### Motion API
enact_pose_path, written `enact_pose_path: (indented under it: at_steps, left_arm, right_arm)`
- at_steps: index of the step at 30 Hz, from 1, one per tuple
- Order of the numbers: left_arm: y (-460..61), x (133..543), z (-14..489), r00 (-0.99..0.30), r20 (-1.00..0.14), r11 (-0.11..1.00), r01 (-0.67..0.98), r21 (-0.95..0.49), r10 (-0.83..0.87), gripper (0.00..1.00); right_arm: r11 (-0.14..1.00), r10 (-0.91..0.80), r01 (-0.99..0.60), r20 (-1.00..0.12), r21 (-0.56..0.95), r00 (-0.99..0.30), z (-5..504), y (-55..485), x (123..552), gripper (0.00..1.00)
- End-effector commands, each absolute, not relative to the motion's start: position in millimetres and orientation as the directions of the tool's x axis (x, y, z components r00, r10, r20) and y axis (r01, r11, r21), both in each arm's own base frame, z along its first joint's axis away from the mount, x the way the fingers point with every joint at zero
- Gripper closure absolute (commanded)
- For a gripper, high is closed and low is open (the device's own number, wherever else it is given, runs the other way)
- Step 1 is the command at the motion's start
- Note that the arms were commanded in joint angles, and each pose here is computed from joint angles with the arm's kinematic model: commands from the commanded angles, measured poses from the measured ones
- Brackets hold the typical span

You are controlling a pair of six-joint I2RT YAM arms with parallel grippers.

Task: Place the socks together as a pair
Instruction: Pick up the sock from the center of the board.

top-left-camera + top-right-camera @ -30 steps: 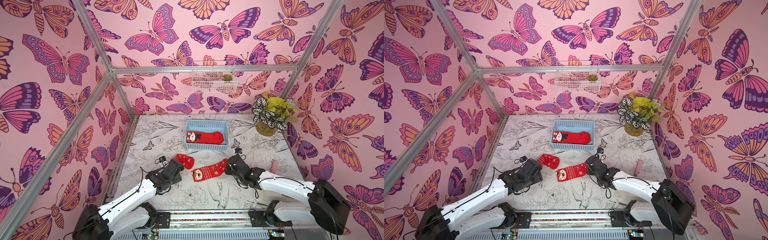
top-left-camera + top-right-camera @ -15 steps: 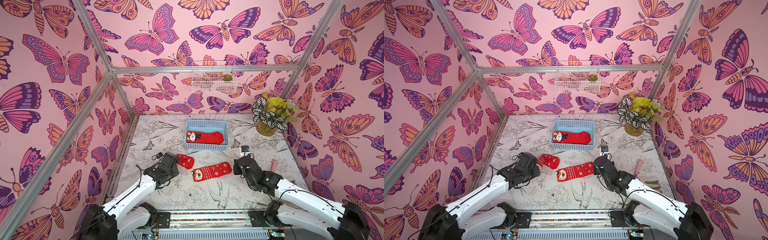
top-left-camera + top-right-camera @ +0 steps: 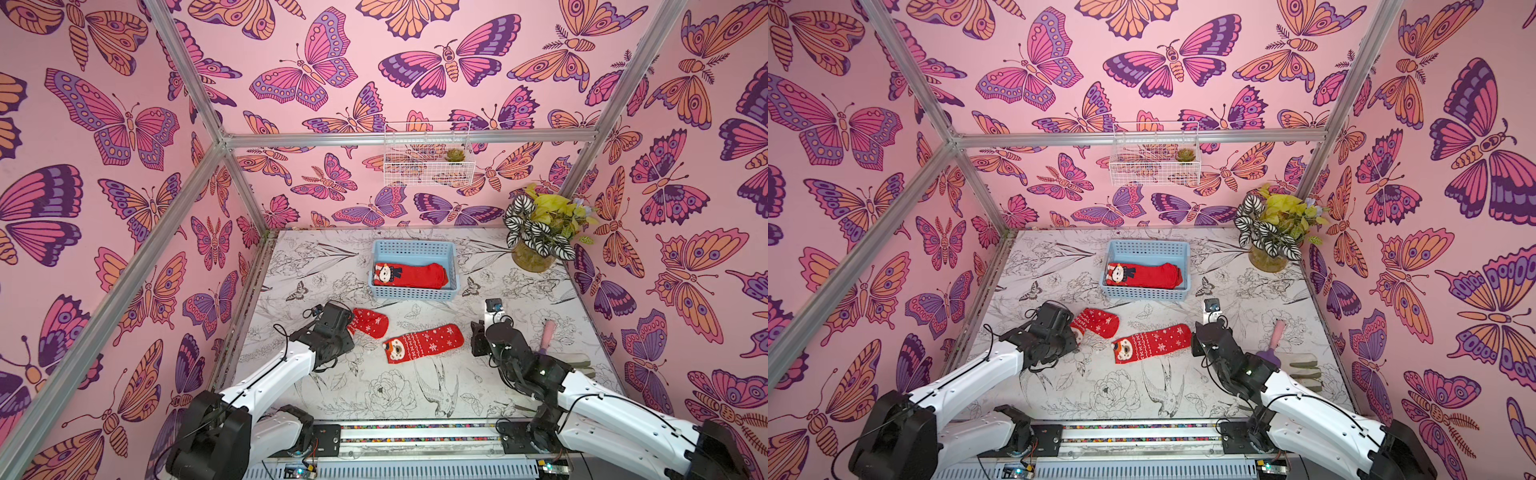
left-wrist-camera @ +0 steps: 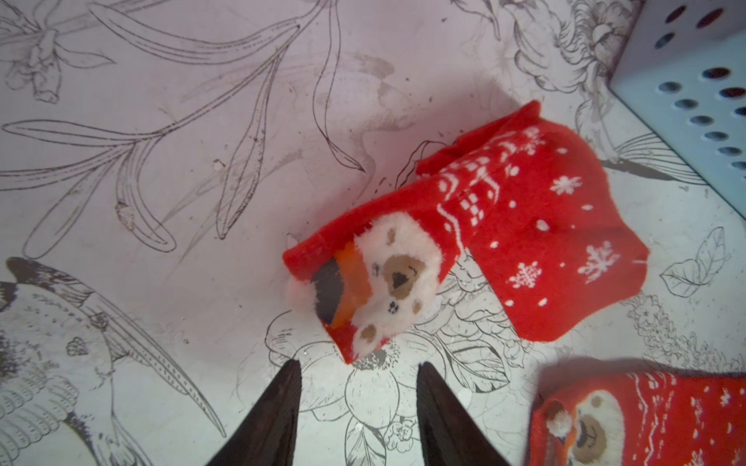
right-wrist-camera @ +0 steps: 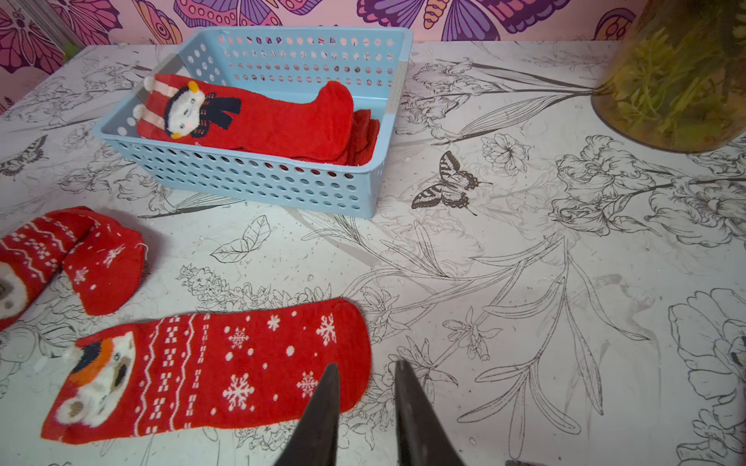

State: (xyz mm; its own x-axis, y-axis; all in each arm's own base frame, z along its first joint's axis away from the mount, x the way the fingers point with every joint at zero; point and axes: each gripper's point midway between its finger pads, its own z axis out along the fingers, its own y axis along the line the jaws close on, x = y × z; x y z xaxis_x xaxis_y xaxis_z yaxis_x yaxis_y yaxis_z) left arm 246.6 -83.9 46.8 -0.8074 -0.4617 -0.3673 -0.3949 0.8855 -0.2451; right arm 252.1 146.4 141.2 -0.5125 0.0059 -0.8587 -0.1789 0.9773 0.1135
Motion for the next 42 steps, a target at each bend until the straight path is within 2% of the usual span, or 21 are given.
enact_pose_path:
  at_steps: [1, 8, 10, 15, 18, 23, 25, 33, 38, 42]
  left_arm:
    - [-84.7, 247.3, 35.4, -0.819, -0.353, 0.890, -0.389, -0.237, -0.452, 0.52]
    - [-85.9, 255.4, 25.1, -0.825, -0.321, 0.884, -0.410, -0.227, -0.465, 0.57]
    - [-86.2, 259.6, 24.2, -0.818, -0.334, 0.882, -0.410, -0.233, -0.469, 0.66]
    - [-87.4, 267.2, 23.2, -0.814, -0.338, 0.881, -0.414, -0.230, -0.471, 0.80]
    - [-96.3, 270.9, 28.0, -0.832, -0.324, 0.888, -0.380, -0.258, -0.450, 1.00]
    - [-107.3, 271.1, 54.9, -0.844, -0.324, 0.889, -0.328, -0.320, -0.428, 1.00]
    - [-116.3, 273.3, 83.5, -0.830, -0.353, 0.872, -0.283, -0.401, -0.431, 1.00]
    - [-169.9, 255.5, 192.6, -0.846, -0.418, 0.733, 0.048, -0.678, -0.332, 1.00]
    - [-185.9, 240.8, 236.8, -0.833, -0.476, 0.669, 0.185, -0.719, -0.281, 1.00]
    - [-201.9, 240.7, 247.9, -0.822, -0.517, 0.683, 0.235, -0.691, -0.240, 1.00]
  right_arm:
    - [0.960, 0.016, -0.236, -0.871, 0.150, -0.490, 150.0, 157.7, 250.3, 0.73]
    - [0.953, 0.024, -0.252, -0.873, 0.167, -0.487, 151.0, 160.0, 248.5, 0.73]
    - [0.953, 0.026, -0.251, -0.870, 0.170, -0.492, 149.2, 160.5, 248.5, 0.73]
    - [0.947, 0.024, -0.267, -0.864, 0.181, -0.503, 146.7, 166.4, 248.7, 0.73]
    - [0.943, 0.015, -0.277, -0.858, 0.182, -0.513, 143.3, 169.4, 248.7, 0.73]
    - [0.936, 0.012, -0.294, -0.853, 0.193, -0.522, 140.3, 175.5, 248.8, 0.73]
    - [0.934, 0.013, -0.296, -0.849, 0.199, -0.528, 138.7, 177.5, 249.3, 0.74]
    - [0.930, 0.005, -0.306, -0.840, 0.203, -0.542, 133.1, 184.1, 251.7, 0.74]
    - [0.929, 0.011, -0.304, -0.839, 0.209, -0.545, 132.5, 184.8, 252.1, 0.74]
    - [0.935, 0.019, -0.290, -0.843, 0.206, -0.538, 135.5, 182.3, 253.4, 0.74]
